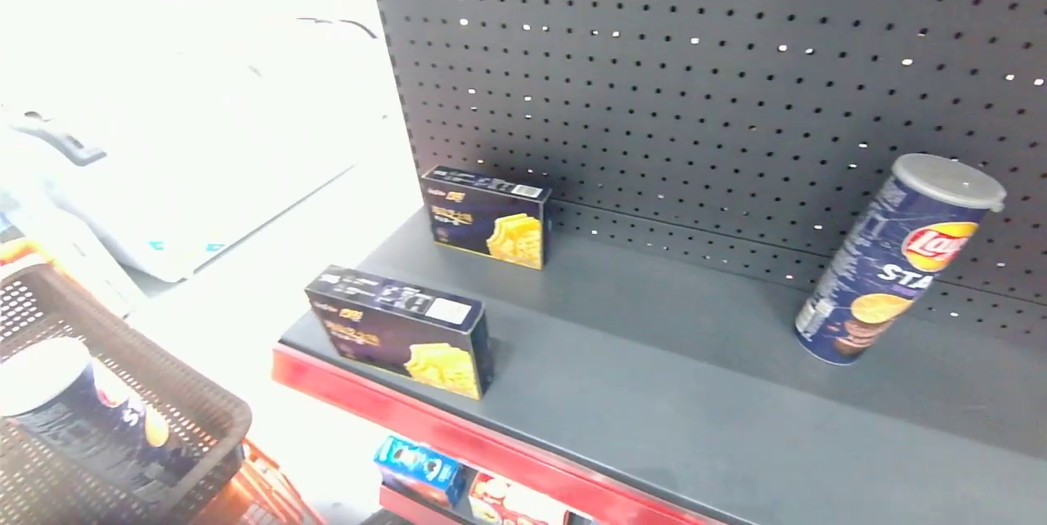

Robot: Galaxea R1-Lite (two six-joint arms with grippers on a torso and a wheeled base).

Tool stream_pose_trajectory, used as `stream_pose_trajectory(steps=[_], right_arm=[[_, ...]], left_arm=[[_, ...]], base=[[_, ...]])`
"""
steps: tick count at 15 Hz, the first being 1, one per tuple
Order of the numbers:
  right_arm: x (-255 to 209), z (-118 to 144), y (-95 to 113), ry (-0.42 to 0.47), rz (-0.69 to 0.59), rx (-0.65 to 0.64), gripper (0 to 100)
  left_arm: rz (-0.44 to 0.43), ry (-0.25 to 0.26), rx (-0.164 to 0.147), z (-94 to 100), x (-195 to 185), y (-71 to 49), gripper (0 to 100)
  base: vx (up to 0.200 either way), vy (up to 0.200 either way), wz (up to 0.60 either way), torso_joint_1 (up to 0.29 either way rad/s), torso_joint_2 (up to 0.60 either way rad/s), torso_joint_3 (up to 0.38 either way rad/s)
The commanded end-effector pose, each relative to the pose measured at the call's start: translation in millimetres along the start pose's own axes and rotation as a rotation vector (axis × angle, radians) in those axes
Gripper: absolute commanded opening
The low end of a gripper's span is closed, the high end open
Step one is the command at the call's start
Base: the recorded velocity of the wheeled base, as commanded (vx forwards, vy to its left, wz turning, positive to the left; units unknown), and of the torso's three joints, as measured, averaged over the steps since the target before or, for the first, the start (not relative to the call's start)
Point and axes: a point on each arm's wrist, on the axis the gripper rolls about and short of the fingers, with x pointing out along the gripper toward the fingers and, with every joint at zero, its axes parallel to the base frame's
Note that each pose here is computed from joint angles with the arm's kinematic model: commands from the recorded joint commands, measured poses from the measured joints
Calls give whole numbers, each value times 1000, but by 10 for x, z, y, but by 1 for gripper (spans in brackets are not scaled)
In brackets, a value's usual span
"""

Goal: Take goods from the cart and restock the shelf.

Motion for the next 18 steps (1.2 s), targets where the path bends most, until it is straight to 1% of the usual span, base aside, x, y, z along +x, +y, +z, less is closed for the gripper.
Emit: stream_pose_trajectory(steps=[1,18], right_arm=[[1,-2,0,1,0,0,100],[1,-2,0,1,0,0,100]], left_arm=[[0,-1,-1,0,0,0,100],[-3,-2,1,2,0,0,100]], base=[[0,0,0,0,0,0],[0,0,0,0,0,0]])
